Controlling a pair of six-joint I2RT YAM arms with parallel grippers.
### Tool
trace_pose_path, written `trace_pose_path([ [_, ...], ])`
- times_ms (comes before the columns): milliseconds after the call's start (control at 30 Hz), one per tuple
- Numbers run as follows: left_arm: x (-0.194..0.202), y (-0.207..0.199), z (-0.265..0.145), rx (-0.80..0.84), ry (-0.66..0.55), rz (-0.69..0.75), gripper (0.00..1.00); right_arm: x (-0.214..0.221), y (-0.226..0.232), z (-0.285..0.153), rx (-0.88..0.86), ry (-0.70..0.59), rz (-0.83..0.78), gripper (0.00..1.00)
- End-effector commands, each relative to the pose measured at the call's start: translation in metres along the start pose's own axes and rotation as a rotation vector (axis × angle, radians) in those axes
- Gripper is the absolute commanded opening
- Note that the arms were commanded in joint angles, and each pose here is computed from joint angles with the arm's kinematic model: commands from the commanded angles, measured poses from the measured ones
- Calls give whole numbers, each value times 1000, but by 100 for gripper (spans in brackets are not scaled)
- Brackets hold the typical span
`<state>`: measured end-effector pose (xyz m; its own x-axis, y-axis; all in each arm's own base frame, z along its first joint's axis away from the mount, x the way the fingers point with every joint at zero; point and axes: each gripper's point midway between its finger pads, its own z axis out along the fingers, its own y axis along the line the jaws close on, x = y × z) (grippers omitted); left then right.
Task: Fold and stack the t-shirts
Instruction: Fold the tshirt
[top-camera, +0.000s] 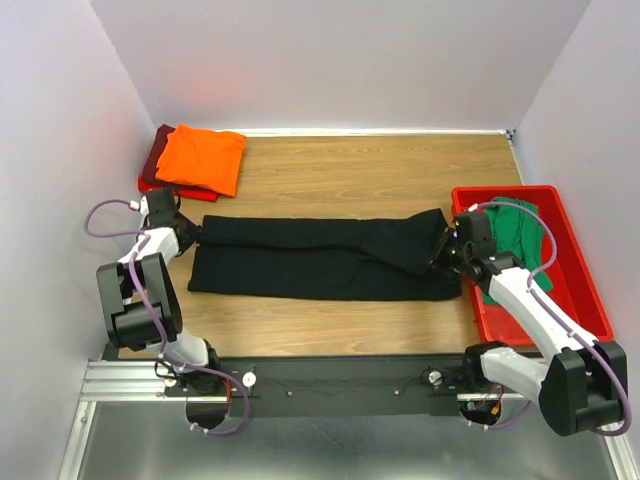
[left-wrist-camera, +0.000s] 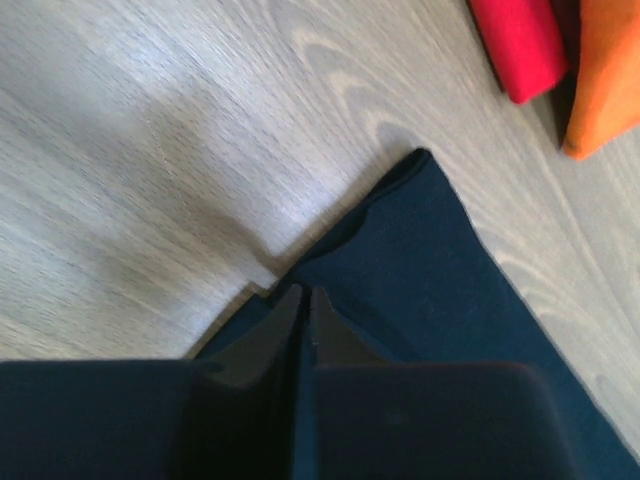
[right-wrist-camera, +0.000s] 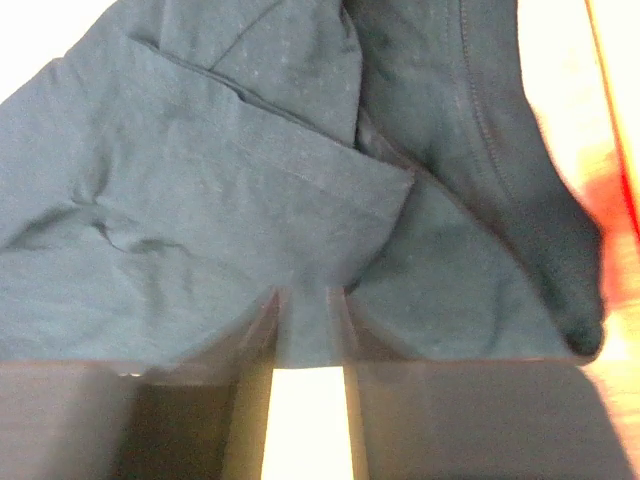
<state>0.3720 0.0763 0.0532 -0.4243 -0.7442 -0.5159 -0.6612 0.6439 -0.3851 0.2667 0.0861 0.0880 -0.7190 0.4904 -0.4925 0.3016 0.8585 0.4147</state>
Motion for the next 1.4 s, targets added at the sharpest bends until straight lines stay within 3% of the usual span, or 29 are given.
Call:
trace_pose_path([
  [0, -13, -12, -17, 99, -50, 15, 32, 5, -2, -6, -4, 5, 1, 48],
  [67, -24, -18, -28, 122, -91, 29, 38, -5, 6, -13, -39, -26, -19, 59],
  [100, -28, -22, -31, 135, -105, 36, 41, -7, 9, -15, -47, -33, -25, 59],
  [367, -28, -52, -37, 191, -99, 95, 40, -29, 34, -6, -86, -53, -71, 58],
  [633, 46, -113, -28, 299, 43, 229, 32, -30, 70, 23, -67, -55, -138, 56],
  [1000, 172, -213, -39, 625, 293, 471, 28, -52, 80, 64, 18, -92, -182, 55],
  [1367, 247, -251, -56, 724, 442, 605, 27, -68, 104, 134, 4, -63, -241, 56],
])
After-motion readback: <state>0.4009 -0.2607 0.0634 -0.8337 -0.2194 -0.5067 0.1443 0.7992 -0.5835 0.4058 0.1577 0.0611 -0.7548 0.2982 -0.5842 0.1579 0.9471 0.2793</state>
